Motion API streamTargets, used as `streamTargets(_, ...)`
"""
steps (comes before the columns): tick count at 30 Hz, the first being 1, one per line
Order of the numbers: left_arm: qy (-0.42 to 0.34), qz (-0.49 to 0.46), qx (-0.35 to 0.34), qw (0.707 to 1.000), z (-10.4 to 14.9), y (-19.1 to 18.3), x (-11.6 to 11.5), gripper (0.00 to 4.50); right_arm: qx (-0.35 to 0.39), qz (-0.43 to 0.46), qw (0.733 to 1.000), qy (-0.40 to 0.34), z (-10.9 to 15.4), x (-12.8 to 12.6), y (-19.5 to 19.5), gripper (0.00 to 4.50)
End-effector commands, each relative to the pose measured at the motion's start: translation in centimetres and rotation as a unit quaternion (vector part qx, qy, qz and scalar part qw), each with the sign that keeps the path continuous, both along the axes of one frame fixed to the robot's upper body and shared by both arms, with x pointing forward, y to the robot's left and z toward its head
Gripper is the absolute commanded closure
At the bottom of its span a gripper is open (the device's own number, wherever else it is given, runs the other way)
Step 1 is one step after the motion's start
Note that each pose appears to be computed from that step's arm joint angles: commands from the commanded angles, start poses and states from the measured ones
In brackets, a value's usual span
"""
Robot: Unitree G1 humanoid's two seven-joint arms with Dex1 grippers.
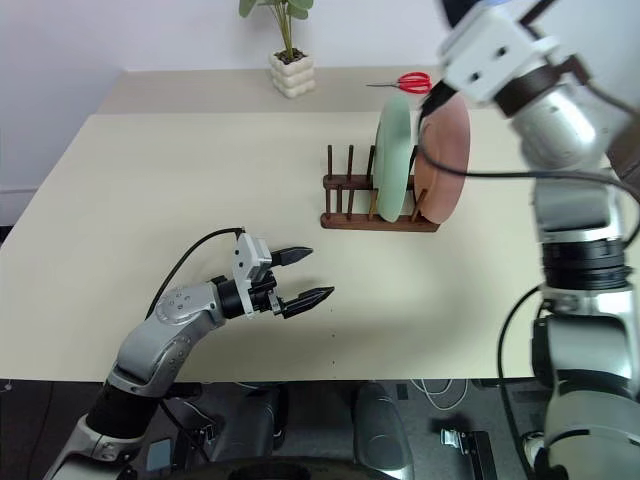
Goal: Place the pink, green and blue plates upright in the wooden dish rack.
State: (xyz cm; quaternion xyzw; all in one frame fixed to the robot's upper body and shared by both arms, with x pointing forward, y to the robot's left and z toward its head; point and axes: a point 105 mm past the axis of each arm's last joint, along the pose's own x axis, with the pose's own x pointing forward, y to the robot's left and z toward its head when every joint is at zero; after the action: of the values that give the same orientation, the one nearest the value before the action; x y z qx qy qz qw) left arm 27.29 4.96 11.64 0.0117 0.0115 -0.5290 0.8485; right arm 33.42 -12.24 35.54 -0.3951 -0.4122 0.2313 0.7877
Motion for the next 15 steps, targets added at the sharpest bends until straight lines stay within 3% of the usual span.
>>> streamTargets(1,-0.032,0.014,-0.005,0.999,1.2,0.4,0.0,0.0,0.058,0.146,0.984,0.084,0.2,-2.9,2.8,4.45)
streamTargets(5,-0.04,0.044,0.001,0.998,1.3,1.9,0.6,0.0,0.116,0.277,0.928,0.222,-1.8,-4.8,5.4,4.45)
streamTargets(8,-0.041,0.063,0.009,0.997,1.3,3.1,0.8,0.0,0.169,0.301,0.891,0.296,-2.9,-4.4,5.3,4.45)
streamTargets(11,-0.039,0.076,0.017,0.996,1.1,4.2,0.9,0.0,0.228,0.313,0.837,0.386,-4.7,-3.8,5.0,4.45)
streamTargets(15,-0.038,0.075,0.018,0.996,1.1,4.4,0.7,0.0,0.299,0.302,0.78,0.459,-6.4,-2.5,4.5,4.45)
